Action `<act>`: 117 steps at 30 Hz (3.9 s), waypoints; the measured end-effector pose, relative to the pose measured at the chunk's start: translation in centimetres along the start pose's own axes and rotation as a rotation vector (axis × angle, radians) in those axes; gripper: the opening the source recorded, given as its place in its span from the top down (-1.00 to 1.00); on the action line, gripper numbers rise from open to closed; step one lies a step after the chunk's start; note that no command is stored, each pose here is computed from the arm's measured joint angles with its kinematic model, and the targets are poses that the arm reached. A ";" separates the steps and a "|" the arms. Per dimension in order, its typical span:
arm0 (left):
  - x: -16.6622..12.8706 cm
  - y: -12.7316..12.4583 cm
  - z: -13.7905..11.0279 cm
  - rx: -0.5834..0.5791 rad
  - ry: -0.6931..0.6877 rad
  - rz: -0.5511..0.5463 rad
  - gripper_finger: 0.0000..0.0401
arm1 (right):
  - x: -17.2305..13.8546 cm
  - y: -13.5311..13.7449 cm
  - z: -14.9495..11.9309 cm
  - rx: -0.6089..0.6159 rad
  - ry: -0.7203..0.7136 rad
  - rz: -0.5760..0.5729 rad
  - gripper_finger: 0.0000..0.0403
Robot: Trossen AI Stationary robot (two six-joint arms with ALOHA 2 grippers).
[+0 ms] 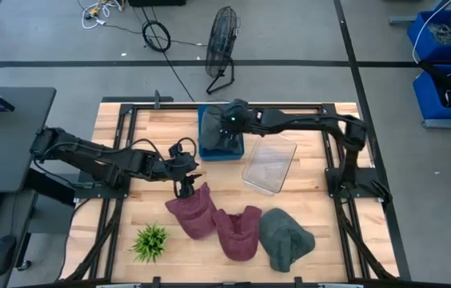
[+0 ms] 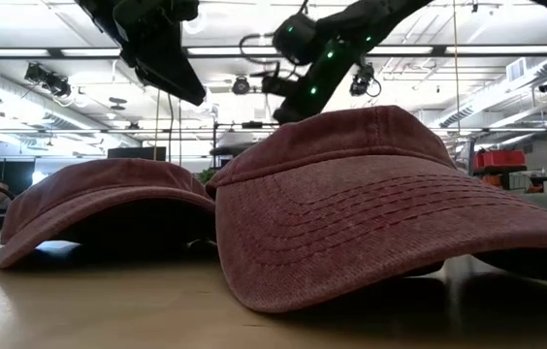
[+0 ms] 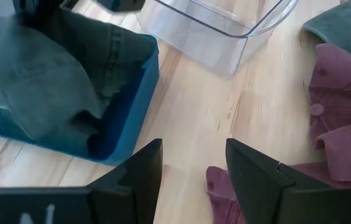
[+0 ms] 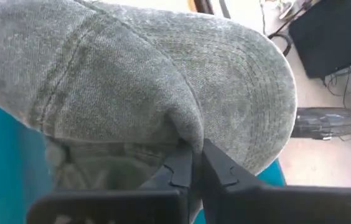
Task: Pick & Place hat
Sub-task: Put the gray cap into the blue bin
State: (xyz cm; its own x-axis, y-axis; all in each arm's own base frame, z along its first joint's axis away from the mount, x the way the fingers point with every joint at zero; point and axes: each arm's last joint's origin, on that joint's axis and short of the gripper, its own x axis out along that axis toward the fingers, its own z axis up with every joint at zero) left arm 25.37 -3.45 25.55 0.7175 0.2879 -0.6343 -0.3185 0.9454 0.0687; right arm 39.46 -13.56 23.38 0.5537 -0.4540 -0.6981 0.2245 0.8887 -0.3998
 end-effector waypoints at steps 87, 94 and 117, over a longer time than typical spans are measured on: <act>0.0 0.0 0.0 -0.045 0.000 -0.001 0.10 | -22.1 25.6 -16.4 -0.296 0.255 0.619 -0.12; 0.0 0.0 0.0 -0.045 -0.001 -0.001 0.10 | -20.5 26.2 -17.8 -0.266 0.186 0.660 -0.09; 0.0 0.0 0.0 -0.044 -0.003 -0.002 0.10 | -27.0 24.3 -10.4 -0.223 0.161 0.647 0.96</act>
State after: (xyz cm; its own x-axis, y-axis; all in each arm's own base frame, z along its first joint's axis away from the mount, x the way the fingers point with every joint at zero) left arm 25.38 -3.47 25.55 0.7199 0.2865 -0.6322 -0.3438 0.9384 0.0338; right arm 21.63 19.58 26.31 0.3912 0.1427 -0.9092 -0.2894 0.9569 0.0256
